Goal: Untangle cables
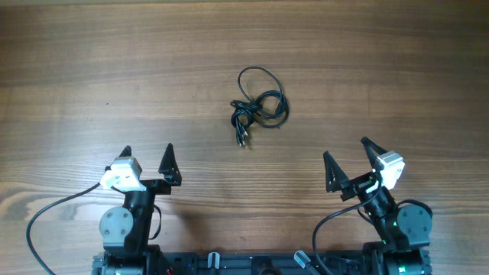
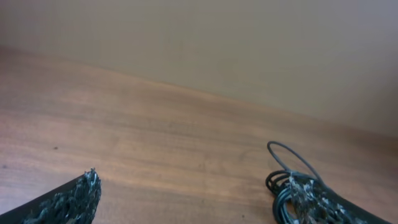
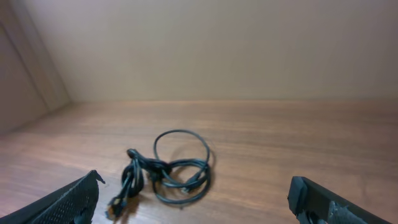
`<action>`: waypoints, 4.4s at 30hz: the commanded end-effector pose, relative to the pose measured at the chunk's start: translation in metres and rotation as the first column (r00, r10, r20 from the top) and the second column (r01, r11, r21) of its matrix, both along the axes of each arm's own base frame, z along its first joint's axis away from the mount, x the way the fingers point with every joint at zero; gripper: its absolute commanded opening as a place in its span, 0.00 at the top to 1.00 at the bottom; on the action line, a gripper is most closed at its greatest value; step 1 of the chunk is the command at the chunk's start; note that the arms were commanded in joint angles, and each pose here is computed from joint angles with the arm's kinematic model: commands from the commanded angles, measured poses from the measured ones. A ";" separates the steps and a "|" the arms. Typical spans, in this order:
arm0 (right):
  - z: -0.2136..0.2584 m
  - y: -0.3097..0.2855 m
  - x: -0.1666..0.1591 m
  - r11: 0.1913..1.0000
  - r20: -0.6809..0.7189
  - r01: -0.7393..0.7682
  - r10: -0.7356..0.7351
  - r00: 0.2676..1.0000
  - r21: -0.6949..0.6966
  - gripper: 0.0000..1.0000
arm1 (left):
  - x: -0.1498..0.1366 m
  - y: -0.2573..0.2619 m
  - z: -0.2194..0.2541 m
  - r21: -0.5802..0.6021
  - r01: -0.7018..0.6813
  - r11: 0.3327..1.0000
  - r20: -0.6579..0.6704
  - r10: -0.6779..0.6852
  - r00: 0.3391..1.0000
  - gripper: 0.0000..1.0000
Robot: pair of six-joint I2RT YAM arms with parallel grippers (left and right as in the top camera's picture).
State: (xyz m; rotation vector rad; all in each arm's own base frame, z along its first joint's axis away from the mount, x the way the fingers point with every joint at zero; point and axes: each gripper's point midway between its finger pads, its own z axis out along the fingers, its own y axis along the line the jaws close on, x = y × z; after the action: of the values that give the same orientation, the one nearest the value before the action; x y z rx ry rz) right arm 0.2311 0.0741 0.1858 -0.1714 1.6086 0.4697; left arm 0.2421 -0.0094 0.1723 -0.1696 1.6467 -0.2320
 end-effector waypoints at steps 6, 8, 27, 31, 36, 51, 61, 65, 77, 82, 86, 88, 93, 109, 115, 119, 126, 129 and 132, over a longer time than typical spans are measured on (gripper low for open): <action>0.032 0.007 0.013 0.999 -0.102 -0.030 0.032 0.994 0.016 0.00 | -0.010 -0.005 0.067 -0.009 0.029 1.000 -0.059 -0.030 0.998 0.00; 0.038 0.007 0.020 0.999 -0.129 -0.030 0.032 0.991 0.014 0.00 | -0.006 -0.005 0.083 -0.013 0.028 1.000 -0.078 -0.029 0.997 0.00; 0.123 0.028 0.059 0.962 -0.560 -0.249 0.144 0.816 -0.115 0.00 | 0.111 -0.058 0.199 -0.232 0.234 0.944 -0.480 -0.320 0.817 0.00; 0.132 0.029 0.072 0.960 -0.582 -0.256 0.144 0.801 -0.114 0.00 | 0.117 -0.085 0.181 -0.349 0.333 0.876 -0.504 -0.476 0.721 0.00; 0.126 0.031 0.084 0.989 -0.646 -0.148 0.129 0.752 0.026 0.00 | 0.134 -0.095 0.124 -0.430 0.176 0.886 -0.654 -0.440 0.615 0.06; 0.106 0.030 0.096 0.990 -0.694 -0.138 0.118 0.710 0.027 0.00 | 0.160 -0.182 -0.084 -0.265 -0.389 0.882 -0.956 -0.186 0.229 0.34; 0.105 0.029 0.097 0.991 -0.696 -0.131 0.108 0.710 0.020 0.00 | 0.151 -0.205 -0.138 -0.198 -0.368 0.908 -0.978 -0.157 0.139 0.52; 0.104 0.026 0.098 0.993 -0.697 -0.120 0.092 0.711 0.008 0.00 | 0.154 -0.206 -0.140 -0.159 -0.348 0.924 -0.979 -0.101 0.177 0.76; 0.085 0.028 0.113 0.993 -0.730 -0.120 0.089 0.678 0.010 0.00 | 0.187 -0.235 -0.050 -0.393 0.206 0.896 -0.816 -0.444 0.372 0.96; 0.077 0.029 0.130 0.992 -0.724 -0.124 0.090 0.684 0.006 0.00 | 0.178 -0.220 0.024 -0.462 0.378 0.802 -0.693 -0.592 0.410 0.96; 0.081 0.039 0.138 0.983 -0.689 -0.185 0.151 0.709 0.025 0.00 | 0.160 -0.221 0.051 -0.559 0.425 0.712 -0.623 -0.699 0.351 0.96; 0.084 0.052 0.136 0.957 -0.661 -0.286 0.245 0.709 0.048 0.01 | 0.154 -0.222 0.051 -0.587 0.417 0.694 -0.620 -0.717 0.320 0.96; 0.072 0.060 0.137 0.937 -0.675 -0.340 0.299 0.675 0.075 0.29 | 0.145 -0.228 0.055 -0.634 0.419 0.650 -0.594 -0.756 0.273 0.96; 0.152 0.062 0.141 0.939 -0.508 -0.249 0.339 0.792 0.237 0.95 | 0.137 -0.229 0.054 -0.654 0.403 0.640 -0.599 -0.763 0.241 0.96; 0.186 0.018 0.133 0.967 -0.472 -0.014 0.138 0.871 0.256 0.96 | 0.132 -0.223 0.044 -0.637 0.363 0.680 -0.645 -0.728 0.232 0.96; 0.180 -0.002 0.146 0.972 -0.481 0.105 0.010 0.877 0.212 0.92 | 0.126 -0.222 0.042 -0.642 0.348 0.684 -0.657 -0.724 0.211 0.96; 0.142 0.040 0.183 0.946 -0.524 -0.090 0.249 0.815 0.310 0.19 | 0.110 -0.244 0.041 -0.641 0.388 0.662 -0.661 -0.734 0.160 0.96; 0.137 0.047 0.184 0.935 -0.531 -0.126 0.296 0.794 0.332 0.00 | 0.106 -0.249 0.041 -0.650 0.373 0.663 -0.663 -0.734 0.150 0.96; 0.137 0.048 0.177 0.933 -0.540 -0.135 0.306 0.784 0.333 0.00 | 0.113 -0.240 0.034 -0.655 0.197 0.729 -0.707 -0.684 0.180 0.96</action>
State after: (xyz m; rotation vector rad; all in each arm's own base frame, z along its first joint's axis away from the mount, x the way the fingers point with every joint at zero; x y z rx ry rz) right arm 0.4198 0.1108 0.3043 0.0715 2.1431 0.9374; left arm 0.3479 -0.2575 0.2058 0.1189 2.7882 -1.2250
